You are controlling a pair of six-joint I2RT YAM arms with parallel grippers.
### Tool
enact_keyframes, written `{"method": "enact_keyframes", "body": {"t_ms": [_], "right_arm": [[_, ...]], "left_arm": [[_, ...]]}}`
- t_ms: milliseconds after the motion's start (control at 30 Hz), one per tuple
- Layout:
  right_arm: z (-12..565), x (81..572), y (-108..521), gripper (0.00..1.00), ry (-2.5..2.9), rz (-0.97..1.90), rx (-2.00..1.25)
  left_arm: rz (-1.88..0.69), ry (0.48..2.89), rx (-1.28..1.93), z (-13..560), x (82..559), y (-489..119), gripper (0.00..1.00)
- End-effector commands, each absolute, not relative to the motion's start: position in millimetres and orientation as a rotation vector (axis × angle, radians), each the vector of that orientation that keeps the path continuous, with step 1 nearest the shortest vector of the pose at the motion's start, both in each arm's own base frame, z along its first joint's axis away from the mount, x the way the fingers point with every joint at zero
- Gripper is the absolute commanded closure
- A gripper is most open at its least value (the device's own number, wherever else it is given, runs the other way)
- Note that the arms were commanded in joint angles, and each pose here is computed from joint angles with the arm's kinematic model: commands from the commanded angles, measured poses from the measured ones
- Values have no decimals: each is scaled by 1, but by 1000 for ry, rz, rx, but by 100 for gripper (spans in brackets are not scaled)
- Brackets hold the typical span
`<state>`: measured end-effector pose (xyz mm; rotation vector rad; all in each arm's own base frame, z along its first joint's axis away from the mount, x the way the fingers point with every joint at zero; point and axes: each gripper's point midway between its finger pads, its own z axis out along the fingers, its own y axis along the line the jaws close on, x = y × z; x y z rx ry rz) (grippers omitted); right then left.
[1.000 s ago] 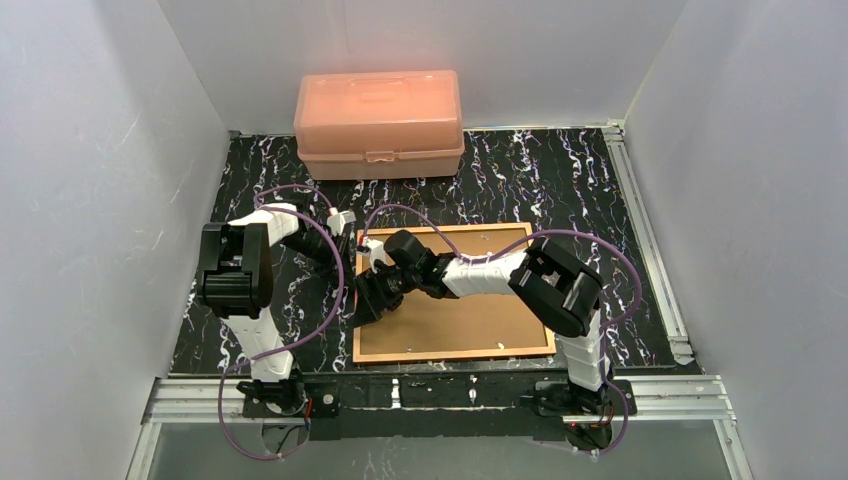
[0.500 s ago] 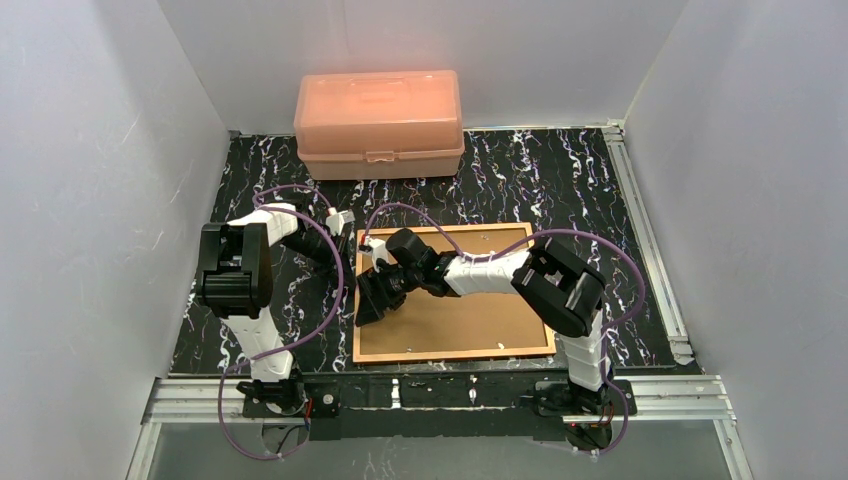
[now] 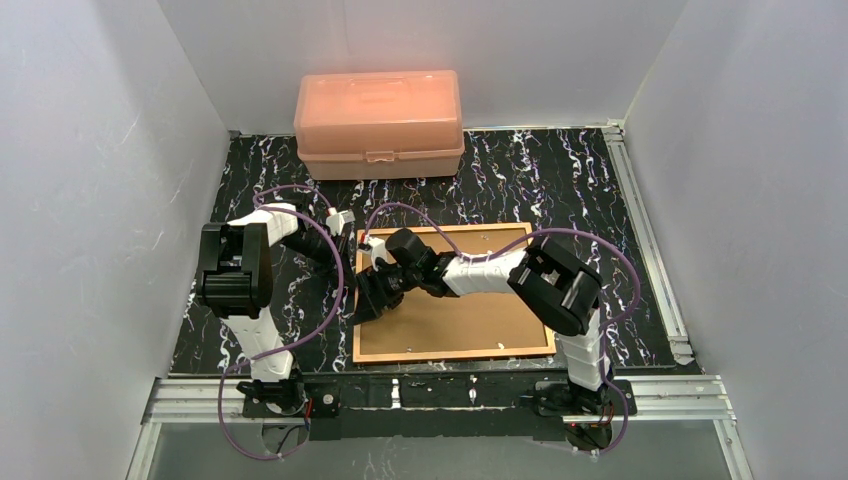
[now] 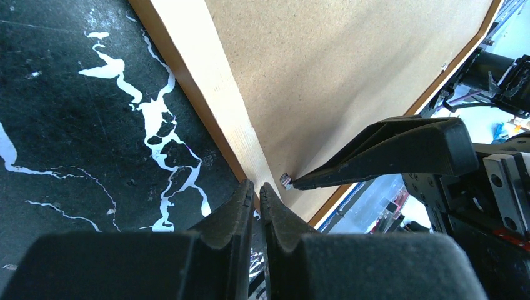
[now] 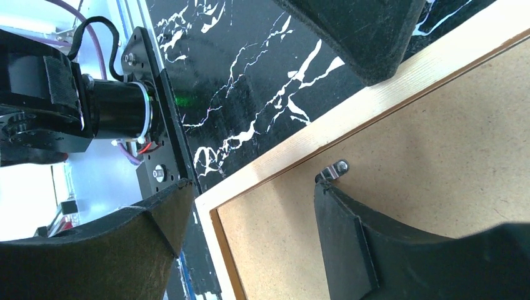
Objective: Put the photo into the frame
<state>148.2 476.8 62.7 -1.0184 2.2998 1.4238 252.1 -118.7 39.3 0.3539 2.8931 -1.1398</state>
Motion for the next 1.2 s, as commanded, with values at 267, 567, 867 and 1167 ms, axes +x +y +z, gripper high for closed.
{"method": "enact_keyframes", "body": {"t_ms": [267,567,867,1167], "right_arm": [[69,162,495,22,2240,1438,-1001],[67,168,496,23,2228,1414,-974],[79,173,494,24,2160,1395,-954],[81,158,470,23,2190,1369,-958]], "left_arm": [[-1167,2880,350,45,250,-120,93],[-1169,2878,348,45,250,-120,93],[-1165,2881,345,47,249,-120,93],[-1164,2874,347,52,250,-120,94]]}}
